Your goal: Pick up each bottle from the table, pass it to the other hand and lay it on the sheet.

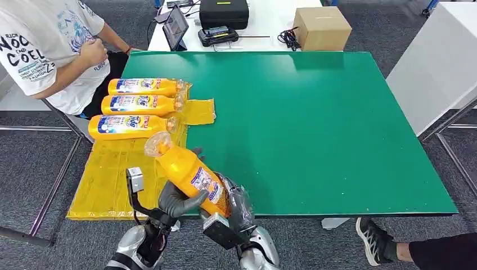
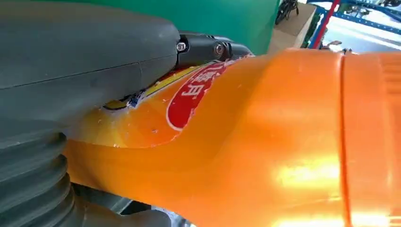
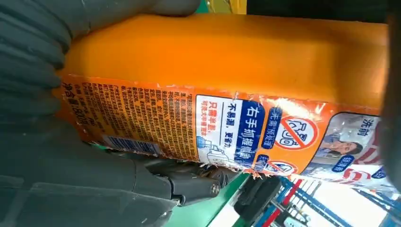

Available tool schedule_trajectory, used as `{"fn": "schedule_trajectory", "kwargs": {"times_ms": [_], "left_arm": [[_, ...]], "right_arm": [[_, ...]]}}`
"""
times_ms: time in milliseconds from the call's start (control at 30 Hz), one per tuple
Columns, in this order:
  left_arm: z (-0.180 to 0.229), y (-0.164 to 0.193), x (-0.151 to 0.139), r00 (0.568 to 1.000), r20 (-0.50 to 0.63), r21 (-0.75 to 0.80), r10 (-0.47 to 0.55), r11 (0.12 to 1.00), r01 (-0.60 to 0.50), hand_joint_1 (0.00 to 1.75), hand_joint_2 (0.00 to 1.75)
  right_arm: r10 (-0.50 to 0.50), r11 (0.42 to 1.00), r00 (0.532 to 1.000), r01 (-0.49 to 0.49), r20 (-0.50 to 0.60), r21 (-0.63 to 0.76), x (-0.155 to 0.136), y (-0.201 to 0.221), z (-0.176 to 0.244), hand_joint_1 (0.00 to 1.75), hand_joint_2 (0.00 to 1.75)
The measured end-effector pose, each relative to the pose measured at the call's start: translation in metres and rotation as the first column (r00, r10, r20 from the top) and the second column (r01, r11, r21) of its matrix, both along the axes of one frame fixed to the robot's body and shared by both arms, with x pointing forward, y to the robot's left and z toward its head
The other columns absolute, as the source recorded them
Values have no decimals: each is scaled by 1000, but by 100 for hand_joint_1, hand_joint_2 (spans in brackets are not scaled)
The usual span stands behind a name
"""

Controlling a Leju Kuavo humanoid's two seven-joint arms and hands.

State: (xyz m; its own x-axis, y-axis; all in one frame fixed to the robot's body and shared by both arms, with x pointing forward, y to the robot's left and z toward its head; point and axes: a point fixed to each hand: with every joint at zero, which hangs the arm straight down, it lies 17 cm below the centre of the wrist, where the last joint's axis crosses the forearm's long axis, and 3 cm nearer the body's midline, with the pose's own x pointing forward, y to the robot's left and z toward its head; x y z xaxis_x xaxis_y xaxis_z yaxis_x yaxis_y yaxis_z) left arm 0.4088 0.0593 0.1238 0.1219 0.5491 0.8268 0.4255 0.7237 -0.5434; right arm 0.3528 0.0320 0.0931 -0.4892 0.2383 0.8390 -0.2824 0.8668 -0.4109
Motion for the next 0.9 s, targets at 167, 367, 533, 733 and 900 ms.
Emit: {"fn": "schedule_trajectory", "kwargs": {"times_ms": [167,367,533,733,900], "left_arm": [[4,1,-2,1000,1,-42,-20,999,20,0,175],[2,1,-5,999,15,-37,-37,999,38,175,175],[2,1,-5,999,24,-29,-36,999,37,175,175],[1,1,-5,999,30,-19,-34,999,35,175,175],[2,1,-6,999,35,-14,-34,999,34,175,175]], "right_arm": [[31,1000,999,-31,-7,-6,-1,8,-2,175,175],[45,999,999,-45,-12,-9,-2,12,-4,175,175],[49,999,999,-49,-16,-11,-2,13,-6,175,175],[53,999,998,-54,-19,-11,-3,14,-6,175,175],[54,998,998,-55,-21,-12,-3,14,-7,175,175]]}}
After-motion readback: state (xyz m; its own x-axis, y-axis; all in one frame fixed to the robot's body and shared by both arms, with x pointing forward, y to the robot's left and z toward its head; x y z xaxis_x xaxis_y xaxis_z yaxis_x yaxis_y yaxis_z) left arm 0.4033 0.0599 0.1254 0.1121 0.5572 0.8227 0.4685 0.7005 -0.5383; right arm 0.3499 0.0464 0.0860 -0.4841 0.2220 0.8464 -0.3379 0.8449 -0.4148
